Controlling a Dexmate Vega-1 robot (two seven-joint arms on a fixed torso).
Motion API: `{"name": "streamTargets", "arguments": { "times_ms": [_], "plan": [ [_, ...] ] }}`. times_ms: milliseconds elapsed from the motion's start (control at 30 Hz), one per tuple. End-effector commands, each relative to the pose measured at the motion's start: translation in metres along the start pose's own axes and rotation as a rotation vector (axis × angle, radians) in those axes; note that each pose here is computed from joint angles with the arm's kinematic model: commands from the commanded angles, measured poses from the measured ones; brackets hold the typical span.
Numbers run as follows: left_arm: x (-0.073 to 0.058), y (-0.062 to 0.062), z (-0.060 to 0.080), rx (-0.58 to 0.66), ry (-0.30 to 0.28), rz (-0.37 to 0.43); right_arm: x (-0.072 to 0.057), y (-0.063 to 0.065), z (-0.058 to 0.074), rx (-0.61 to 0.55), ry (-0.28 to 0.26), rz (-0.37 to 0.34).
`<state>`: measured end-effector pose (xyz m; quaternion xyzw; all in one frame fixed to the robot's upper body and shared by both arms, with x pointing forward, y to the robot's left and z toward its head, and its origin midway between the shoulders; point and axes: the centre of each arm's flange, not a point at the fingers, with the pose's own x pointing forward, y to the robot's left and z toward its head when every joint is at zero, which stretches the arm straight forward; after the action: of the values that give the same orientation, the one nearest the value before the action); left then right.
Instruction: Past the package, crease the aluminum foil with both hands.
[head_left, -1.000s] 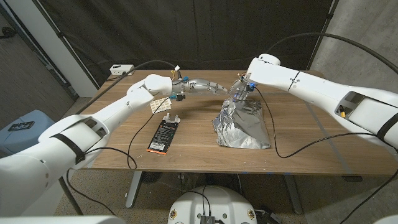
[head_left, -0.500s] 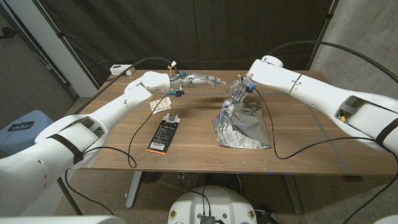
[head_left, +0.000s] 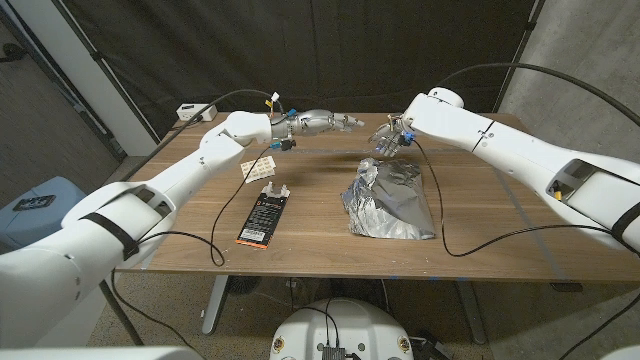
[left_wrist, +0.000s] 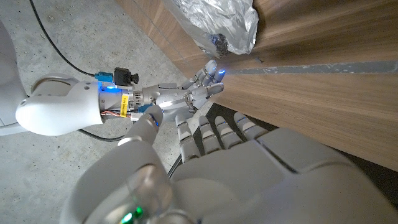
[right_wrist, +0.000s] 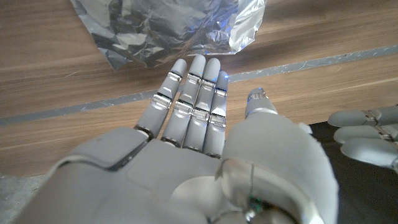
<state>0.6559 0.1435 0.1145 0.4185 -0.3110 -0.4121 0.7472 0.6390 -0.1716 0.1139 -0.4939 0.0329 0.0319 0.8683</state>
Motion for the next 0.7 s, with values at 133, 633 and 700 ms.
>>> {"name": "streamTargets", "arguments": {
  "times_ms": [133,633,700],
  "plan": [
    [0.005,0.008,-0.001,-0.029,-0.029,-0.004,-0.020,-0.023,-0.019,0.034,0.034,-0.112],
    [0.013,-0.010,-0.010,-0.002,-0.014,-0.096,-0.042,-0.047,-0.058,0.093,0.098,-0.214],
    [0.015,-0.014,-0.011,0.007,-0.011,-0.118,-0.045,-0.050,-0.063,0.104,0.100,-0.223]
  ]
}}
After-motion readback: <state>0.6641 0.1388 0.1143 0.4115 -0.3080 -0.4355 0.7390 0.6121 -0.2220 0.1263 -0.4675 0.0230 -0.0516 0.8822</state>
